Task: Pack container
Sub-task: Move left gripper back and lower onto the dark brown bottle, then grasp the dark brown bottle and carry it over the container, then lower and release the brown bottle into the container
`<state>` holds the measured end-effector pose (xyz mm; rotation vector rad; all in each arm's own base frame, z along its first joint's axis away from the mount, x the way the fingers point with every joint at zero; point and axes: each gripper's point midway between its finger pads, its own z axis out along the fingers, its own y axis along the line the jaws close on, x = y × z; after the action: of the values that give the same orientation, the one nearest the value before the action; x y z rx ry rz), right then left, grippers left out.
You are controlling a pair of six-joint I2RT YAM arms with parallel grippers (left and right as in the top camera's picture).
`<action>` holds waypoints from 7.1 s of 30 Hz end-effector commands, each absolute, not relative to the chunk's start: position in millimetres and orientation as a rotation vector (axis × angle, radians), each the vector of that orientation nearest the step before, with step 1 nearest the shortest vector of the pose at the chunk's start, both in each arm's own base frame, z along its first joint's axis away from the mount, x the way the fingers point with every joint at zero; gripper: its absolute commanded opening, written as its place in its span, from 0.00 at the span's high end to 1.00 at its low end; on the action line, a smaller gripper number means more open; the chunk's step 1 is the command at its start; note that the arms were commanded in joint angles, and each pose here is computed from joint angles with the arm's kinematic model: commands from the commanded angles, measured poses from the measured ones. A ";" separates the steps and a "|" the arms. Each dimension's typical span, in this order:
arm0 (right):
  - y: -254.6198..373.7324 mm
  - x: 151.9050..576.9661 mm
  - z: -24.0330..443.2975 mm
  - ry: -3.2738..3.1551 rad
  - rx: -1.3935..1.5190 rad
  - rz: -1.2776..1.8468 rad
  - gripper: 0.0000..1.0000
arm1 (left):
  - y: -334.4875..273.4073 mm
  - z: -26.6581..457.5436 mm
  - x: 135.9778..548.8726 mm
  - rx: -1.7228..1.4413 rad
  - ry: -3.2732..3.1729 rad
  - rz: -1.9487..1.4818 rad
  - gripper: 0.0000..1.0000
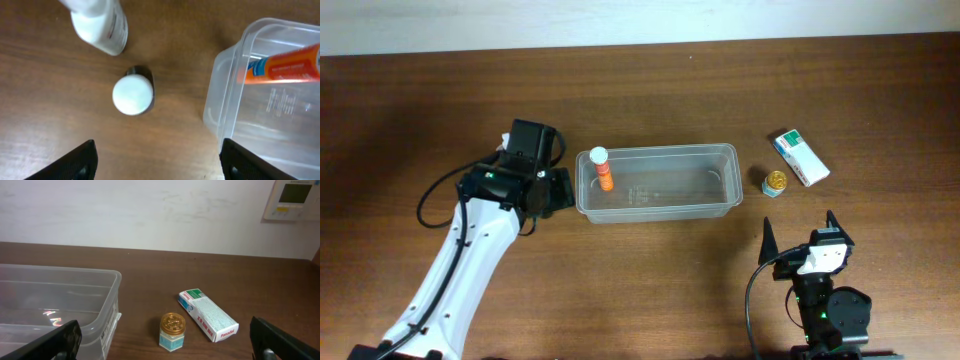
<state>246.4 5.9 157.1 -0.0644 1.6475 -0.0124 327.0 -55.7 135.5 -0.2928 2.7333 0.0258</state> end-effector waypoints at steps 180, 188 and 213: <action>4.5 246.2 154.8 1.652 -0.058 -0.018 0.02 | -204.4 172.0 350.1 0.225 2.682 0.083 0.95; 4.5 246.2 154.8 1.652 -0.058 -0.018 0.02 | -199.2 179.3 349.0 0.229 2.672 0.083 0.95; 4.5 246.2 154.8 1.652 -0.058 -0.018 0.02 | -162.6 174.4 353.8 0.176 2.749 -0.149 0.95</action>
<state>246.4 5.9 157.1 -0.0647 1.6475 -0.0127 361.5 -163.9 176.9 0.1473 2.7418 -0.1251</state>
